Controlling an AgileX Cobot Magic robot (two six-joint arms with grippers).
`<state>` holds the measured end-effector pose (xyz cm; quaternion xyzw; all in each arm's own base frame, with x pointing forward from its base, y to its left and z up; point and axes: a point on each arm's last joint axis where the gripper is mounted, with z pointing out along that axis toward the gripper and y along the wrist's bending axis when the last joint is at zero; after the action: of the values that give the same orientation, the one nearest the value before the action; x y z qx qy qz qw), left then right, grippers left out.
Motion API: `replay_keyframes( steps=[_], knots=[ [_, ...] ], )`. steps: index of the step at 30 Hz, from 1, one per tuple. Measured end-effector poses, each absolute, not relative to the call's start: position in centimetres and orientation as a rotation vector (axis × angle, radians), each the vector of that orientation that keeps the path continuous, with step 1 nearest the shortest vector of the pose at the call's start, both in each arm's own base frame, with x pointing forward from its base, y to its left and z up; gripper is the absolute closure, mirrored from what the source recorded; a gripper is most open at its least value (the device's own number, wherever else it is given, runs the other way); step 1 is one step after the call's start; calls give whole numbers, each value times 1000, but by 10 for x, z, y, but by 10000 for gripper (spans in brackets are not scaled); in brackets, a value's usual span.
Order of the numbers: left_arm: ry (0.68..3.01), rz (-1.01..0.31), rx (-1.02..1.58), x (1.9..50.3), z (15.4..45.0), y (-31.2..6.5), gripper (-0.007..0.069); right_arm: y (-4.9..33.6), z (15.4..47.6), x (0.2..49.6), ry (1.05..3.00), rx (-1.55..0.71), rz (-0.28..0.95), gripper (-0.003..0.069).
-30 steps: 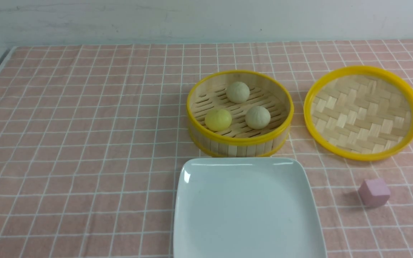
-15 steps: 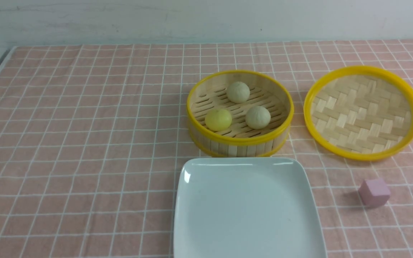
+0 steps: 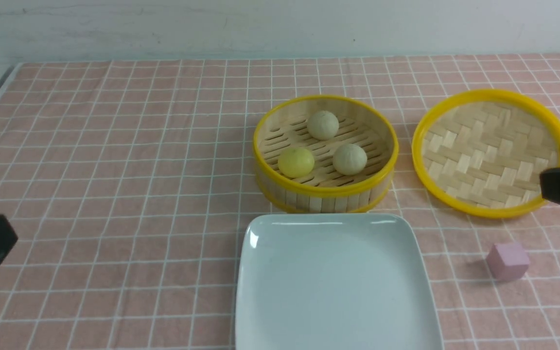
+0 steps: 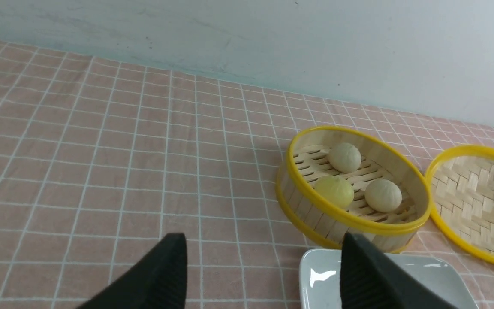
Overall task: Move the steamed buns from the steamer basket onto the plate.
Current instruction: Use the right arm to grab the steamed stuffed bun that is closest to it
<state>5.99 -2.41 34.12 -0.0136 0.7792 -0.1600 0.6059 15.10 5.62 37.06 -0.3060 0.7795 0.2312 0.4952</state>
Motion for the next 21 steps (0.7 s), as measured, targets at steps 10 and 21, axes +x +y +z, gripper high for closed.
replay_keyframes(
  steps=[10, 21],
  knots=[
    [1908, -322, 98, 106, 349, -22, 182, 57, 415, 230, 1892, -821, 615, 311],
    [1865, -256, 109, 112, 352, -18, 205, 70, 386, 338, 2109, -1007, 609, 311]
  ],
)
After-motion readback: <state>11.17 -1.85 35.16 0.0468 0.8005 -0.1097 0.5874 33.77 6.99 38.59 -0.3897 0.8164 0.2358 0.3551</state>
